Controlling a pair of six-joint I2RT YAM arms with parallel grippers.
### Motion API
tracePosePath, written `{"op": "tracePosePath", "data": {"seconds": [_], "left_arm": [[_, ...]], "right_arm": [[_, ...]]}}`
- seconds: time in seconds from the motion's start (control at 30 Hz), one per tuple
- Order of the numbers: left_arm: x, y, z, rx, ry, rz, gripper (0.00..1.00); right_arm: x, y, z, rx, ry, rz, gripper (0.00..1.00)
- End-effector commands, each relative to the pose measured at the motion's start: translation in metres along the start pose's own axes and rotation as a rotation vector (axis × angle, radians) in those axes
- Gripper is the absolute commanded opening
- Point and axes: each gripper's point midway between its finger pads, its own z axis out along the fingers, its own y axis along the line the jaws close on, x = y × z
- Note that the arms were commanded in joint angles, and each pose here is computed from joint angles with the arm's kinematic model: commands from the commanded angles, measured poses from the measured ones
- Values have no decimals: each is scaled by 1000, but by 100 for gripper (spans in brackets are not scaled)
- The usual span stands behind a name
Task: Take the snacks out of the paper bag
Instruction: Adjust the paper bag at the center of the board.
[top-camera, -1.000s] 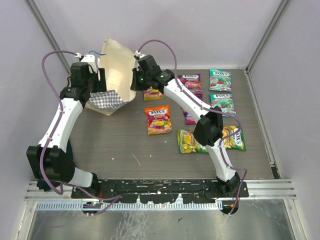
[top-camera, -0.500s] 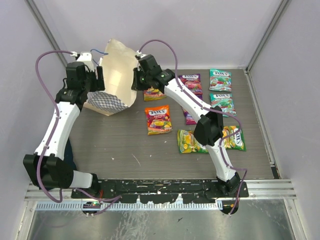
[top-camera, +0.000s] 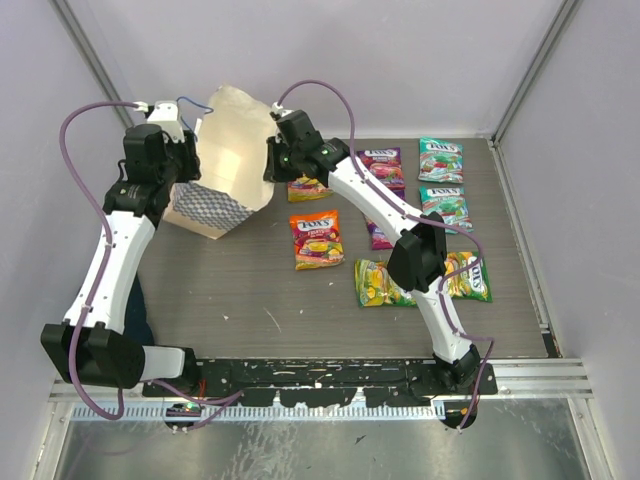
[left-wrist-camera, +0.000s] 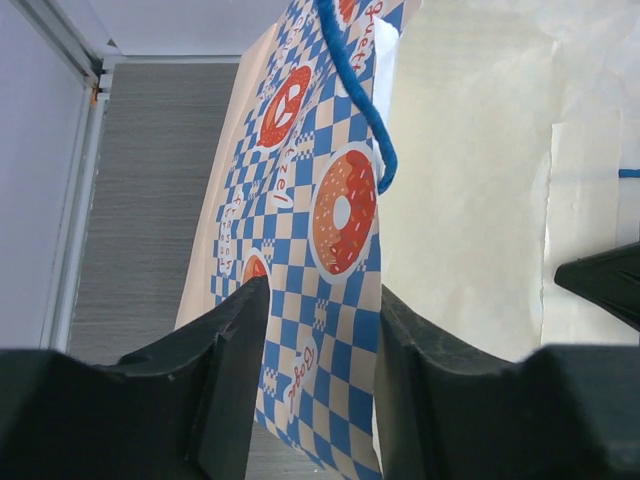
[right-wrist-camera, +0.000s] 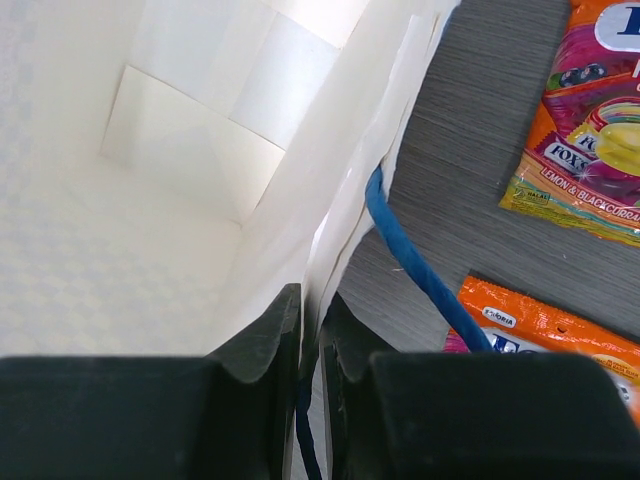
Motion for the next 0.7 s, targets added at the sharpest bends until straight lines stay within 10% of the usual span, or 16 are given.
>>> {"op": "tracePosePath", "data": {"seconds": [0.0,0.13,0.27,0.5,0.67], "left_arm": [[-31,-4,-13,27,-101,-24,43],[-31,-7,-13,48,-103,-26,40],[-40,-11,-23,72,-142,-30,10],[-28,-8,-3,47,-95,-36,0],[-28,-1,7,-1,-73,-33,0]], "right_arm": [[-29,13,-22,-25,-86,-27,19],[-30,12,-23,-15,-89,-27,23],[-35,14,-27,-19,-97,-31,47],[-62,71,-73,-267,-171,-72,99],[-96,92,-130,-318,-298,-54,100]]}}
